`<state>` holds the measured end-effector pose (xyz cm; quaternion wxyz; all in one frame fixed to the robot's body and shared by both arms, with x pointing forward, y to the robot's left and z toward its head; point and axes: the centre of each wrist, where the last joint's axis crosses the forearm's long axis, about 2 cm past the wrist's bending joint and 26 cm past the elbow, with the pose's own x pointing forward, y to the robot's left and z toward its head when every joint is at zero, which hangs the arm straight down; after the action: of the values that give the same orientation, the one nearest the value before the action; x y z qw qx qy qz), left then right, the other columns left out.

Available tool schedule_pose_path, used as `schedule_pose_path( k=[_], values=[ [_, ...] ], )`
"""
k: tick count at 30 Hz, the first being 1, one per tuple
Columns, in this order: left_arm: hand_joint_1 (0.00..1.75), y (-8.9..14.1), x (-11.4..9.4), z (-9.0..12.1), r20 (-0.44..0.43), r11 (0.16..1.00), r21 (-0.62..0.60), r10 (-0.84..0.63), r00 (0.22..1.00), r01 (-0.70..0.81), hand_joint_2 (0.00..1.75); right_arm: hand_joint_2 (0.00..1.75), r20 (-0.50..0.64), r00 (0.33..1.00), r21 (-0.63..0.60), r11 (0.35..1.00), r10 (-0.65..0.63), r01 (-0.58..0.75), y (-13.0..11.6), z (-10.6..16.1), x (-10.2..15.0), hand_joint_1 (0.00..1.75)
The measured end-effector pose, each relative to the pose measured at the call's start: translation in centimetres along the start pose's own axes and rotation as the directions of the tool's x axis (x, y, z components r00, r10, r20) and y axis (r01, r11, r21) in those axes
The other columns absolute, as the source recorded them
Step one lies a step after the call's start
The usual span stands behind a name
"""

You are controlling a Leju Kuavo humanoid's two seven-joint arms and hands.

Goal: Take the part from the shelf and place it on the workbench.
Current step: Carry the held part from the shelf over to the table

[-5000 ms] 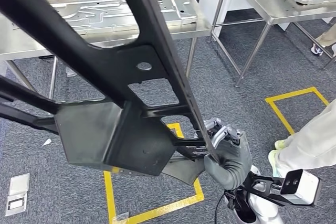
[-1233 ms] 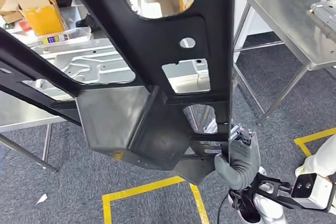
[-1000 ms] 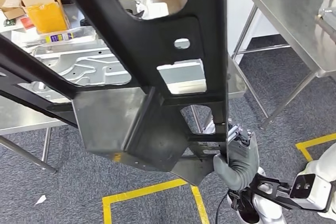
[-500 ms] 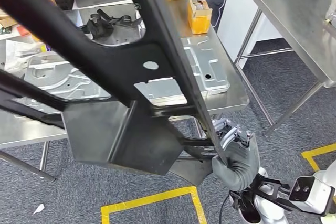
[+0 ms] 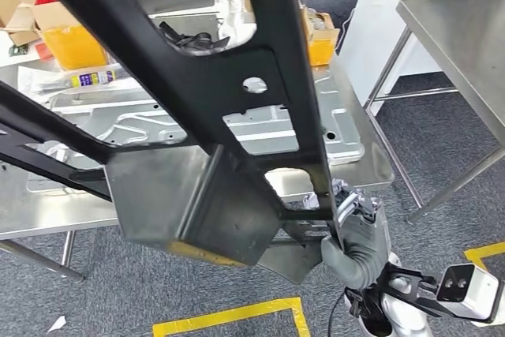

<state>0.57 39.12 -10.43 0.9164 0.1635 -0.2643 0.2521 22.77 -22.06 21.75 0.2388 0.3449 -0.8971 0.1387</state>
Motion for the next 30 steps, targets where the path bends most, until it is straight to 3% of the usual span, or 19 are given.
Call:
schedule_pose_path(
  k=[14, 30],
  values=[
    [0.00, -0.4, 0.0, 0.0, 0.005, 1.000, -0.012, 0.004, 1.000, -0.003, 0.00, 1.75, -0.001, 1.000, -0.002, 1.000, 0.004, -0.004, -0.6, 0.9, 0.4, 1.75],
    [0.00, -0.3, 0.1, 0.0, -0.004, 1.000, -0.020, -0.009, 1.000, 0.009, 0.00, 1.75, 0.037, 0.999, 0.045, 0.999, 0.016, -0.018, -1.8, 0.0, 0.8, 1.75]
  ],
)
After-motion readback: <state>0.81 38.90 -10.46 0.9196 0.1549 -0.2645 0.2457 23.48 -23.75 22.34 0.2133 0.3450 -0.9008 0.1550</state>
